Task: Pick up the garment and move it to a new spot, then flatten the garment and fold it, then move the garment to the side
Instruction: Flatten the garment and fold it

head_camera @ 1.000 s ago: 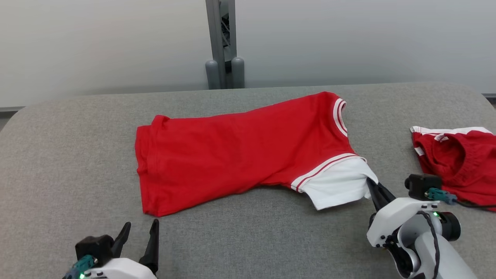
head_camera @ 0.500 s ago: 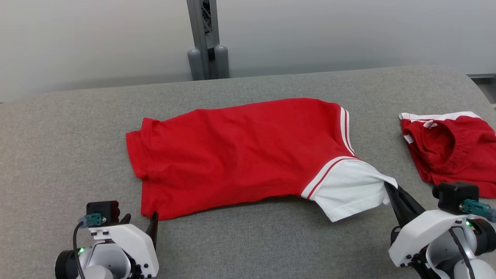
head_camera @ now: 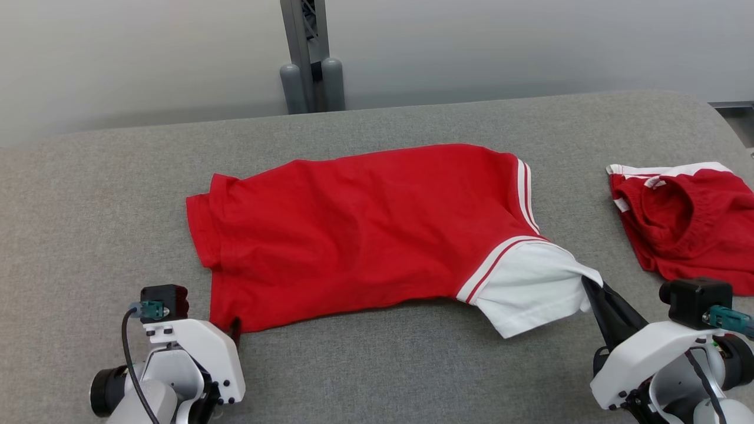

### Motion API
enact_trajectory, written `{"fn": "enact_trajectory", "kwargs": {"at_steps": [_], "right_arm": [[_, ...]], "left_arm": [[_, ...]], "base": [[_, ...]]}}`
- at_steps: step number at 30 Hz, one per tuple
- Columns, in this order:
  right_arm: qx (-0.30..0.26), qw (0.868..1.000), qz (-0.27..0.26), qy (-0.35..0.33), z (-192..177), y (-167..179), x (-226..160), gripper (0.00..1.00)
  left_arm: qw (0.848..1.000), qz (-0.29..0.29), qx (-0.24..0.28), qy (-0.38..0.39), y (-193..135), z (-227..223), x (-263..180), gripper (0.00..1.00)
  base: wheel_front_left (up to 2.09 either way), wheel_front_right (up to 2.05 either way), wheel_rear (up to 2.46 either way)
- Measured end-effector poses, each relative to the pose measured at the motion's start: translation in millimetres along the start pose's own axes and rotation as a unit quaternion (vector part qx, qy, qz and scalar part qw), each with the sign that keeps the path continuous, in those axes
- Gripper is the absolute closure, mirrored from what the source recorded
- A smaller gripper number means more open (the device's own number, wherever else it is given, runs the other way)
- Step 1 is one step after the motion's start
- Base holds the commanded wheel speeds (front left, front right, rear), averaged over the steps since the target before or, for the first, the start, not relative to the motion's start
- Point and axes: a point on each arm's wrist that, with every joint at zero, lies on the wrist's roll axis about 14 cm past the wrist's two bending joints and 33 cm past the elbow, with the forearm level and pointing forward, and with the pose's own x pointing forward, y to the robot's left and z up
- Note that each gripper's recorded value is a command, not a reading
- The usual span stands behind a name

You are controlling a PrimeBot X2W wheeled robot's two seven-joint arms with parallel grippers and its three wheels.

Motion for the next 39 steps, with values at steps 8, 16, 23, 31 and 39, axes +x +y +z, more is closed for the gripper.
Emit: {"fn": "enact_trajectory", "kwargs": {"at_steps": [8,16,23,31,39], "right_arm": [[0.002,1.0,-0.002,0.005,-4,-1,0,1.0],[0.007,1.0,-0.003,-0.016,6,-3,0,1.0],[0.004,0.998,-0.001,-0.065,33,-2,0,1.0],[-0.015,0.99,0.011,-0.142,83,8,-9,1.0],[-0.056,0.967,0.026,-0.246,155,28,-38,1.0]], "left_arm": [[1.0,0.002,-0.008,0.028,-2,-10,9,1.0],[1.0,-0.01,-0.013,0.0,-6,3,9,1.0],[0.994,-0.026,-0.027,-0.107,-8,53,-8,1.0],[0.969,-0.052,-0.038,-0.239,-15,116,-53,1.0],[0.926,-0.075,-0.001,-0.37,-33,183,-120,1.0]], "base": [[0.0,0.0,0.0],[0.0,0.0,0.0],[0.0,0.0,0.0],[0.0,0.0,0.0],[0.0,0.0,0.0]]}}
